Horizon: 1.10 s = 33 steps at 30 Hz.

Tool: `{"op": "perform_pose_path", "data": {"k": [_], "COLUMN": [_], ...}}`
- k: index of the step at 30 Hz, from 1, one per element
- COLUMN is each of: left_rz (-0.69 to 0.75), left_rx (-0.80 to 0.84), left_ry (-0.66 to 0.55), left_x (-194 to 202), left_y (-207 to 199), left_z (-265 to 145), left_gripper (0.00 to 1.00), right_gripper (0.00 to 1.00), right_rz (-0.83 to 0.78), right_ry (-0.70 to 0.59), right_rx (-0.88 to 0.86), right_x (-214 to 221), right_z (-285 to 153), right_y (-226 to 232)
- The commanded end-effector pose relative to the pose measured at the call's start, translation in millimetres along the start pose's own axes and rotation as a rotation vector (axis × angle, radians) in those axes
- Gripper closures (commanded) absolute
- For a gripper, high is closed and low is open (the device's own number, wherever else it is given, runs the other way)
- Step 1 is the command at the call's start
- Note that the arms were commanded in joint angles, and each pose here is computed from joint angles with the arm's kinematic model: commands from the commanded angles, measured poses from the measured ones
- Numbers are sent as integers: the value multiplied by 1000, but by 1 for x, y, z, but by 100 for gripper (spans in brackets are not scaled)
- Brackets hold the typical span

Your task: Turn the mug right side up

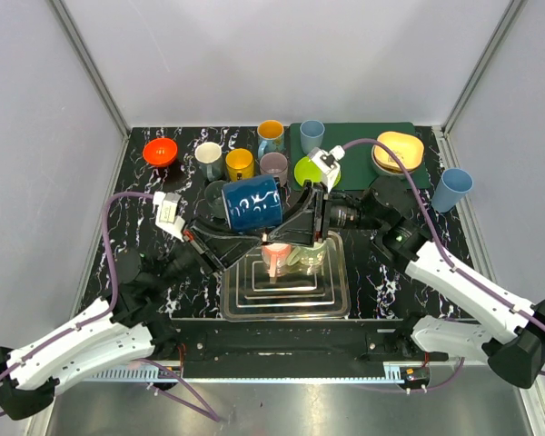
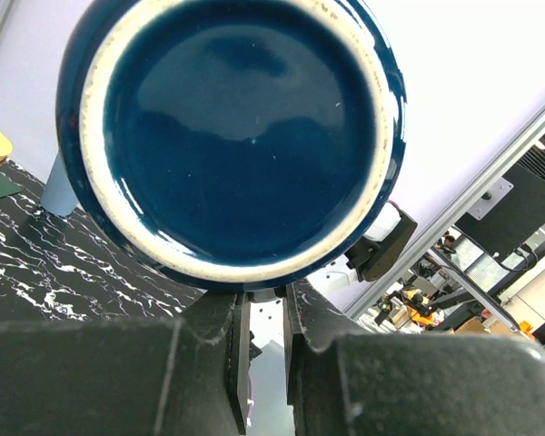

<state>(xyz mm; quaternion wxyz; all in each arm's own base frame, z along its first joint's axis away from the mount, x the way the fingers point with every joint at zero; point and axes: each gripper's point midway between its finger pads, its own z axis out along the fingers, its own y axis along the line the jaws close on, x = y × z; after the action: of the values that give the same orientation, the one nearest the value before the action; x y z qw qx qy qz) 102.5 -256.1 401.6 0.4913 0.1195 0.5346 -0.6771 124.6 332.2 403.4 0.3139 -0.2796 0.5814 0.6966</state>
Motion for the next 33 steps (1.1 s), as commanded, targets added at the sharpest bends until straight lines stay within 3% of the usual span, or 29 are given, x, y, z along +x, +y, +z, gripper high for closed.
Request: {"op": "perform_pose_path", "data": {"k": [1, 6, 12, 17, 21, 23, 24, 27, 32, 33], "left_rz": [26, 30, 19, 7, 21, 41, 51, 88, 147, 149], "left_rx": [88, 74, 88, 98, 84, 36, 20, -66, -186, -236], "left_ry": [6, 26, 53, 73, 76, 67, 59, 13, -108, -101], "left_x": [-1, 4, 12, 18, 18, 15, 13, 2, -25, -23], "left_y": [-17, -11, -11, -11, -11, -4, -2, 9, 22, 32], "left_z": [3, 7, 8, 2, -5, -11, -13, -25, -44, -48], "left_gripper": [100, 100, 100, 100, 100, 84, 57, 37, 32, 31], "right_gripper": [55, 58, 74, 99, 100, 100, 100, 100, 100, 100], "right_rz": [-6, 6, 14, 11, -15, -51, -74, -132, -175, -149], "right_ry": [1, 12, -4, -14, -44, -77, -95, -131, -136, -109], "right_rx": [7, 13, -3, -4, 25, 117, 146, 304, 482, 595], "right_x": [-9, -9, -11, -16, -23, -30, -34, -47, -59, -54], "right_z": [6, 10, 13, 16, 17, 14, 11, 0, -11, -17], "right_y": [-2, -7, -8, -9, -13, -26, -26, -43, -67, -91]}}
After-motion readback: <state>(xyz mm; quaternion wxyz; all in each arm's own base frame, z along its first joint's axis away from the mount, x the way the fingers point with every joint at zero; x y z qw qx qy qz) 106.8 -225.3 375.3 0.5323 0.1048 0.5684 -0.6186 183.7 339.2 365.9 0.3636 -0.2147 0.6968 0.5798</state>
